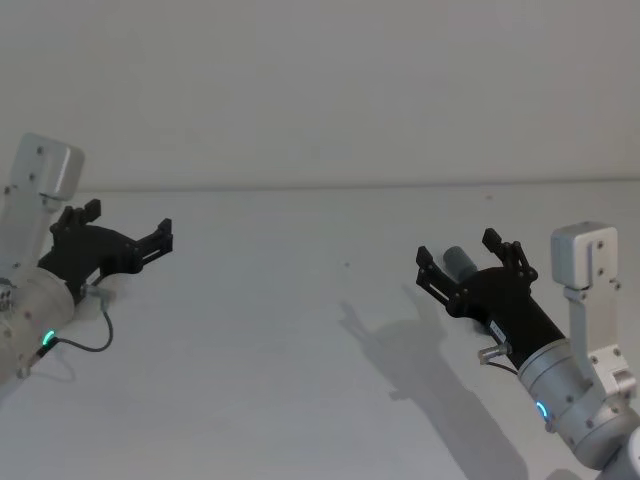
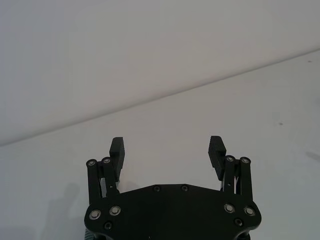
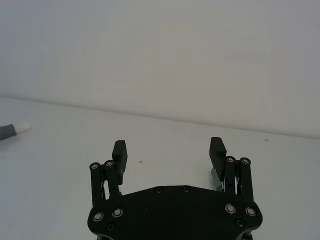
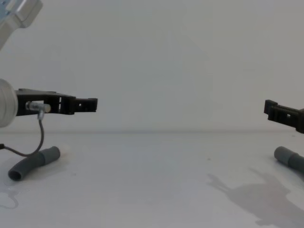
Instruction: Use both hands to pick up one end of the pipe from the table, align the ends, and insert them.
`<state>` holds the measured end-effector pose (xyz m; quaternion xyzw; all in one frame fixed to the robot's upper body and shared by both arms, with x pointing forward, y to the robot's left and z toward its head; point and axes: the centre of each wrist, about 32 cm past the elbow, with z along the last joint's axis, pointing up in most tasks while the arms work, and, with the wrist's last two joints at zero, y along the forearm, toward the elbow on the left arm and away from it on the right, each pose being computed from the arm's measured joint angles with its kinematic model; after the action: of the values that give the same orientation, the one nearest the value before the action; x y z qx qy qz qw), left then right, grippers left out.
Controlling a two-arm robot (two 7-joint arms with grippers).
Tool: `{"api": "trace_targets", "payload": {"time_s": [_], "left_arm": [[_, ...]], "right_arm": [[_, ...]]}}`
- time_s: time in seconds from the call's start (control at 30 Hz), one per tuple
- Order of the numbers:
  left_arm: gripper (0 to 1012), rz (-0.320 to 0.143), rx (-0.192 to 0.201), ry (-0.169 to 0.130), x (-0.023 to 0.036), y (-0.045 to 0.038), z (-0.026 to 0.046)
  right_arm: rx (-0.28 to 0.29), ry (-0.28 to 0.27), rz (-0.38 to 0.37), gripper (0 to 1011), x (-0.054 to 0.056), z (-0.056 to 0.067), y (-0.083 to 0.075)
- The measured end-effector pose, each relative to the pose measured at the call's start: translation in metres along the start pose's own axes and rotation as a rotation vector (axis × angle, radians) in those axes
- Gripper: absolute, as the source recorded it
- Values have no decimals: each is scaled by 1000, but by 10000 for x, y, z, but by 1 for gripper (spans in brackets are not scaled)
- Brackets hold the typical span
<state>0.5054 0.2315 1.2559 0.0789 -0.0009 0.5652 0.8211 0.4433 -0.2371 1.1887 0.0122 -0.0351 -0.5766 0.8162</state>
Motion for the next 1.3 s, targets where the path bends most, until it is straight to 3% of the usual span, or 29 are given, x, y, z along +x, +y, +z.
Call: {"api": "trace_targets", "payload": {"time_s": [0.13, 0.43, 0.97, 1.3], "left_arm": [[1001, 9, 9, 10, 64, 27, -10], [1001, 27, 20, -3, 193, 36, -69], [1001, 57, 37, -26, 526, -35, -184], [1001, 51, 77, -11, 651, -92, -227]], "right_arm": [[0, 0, 0, 1002, 0, 0, 0], [0, 0, 0, 1001, 0, 0, 0], [0, 0, 0, 1002, 0, 0, 0], [0, 0, 0, 1002, 0, 0, 0]]}}
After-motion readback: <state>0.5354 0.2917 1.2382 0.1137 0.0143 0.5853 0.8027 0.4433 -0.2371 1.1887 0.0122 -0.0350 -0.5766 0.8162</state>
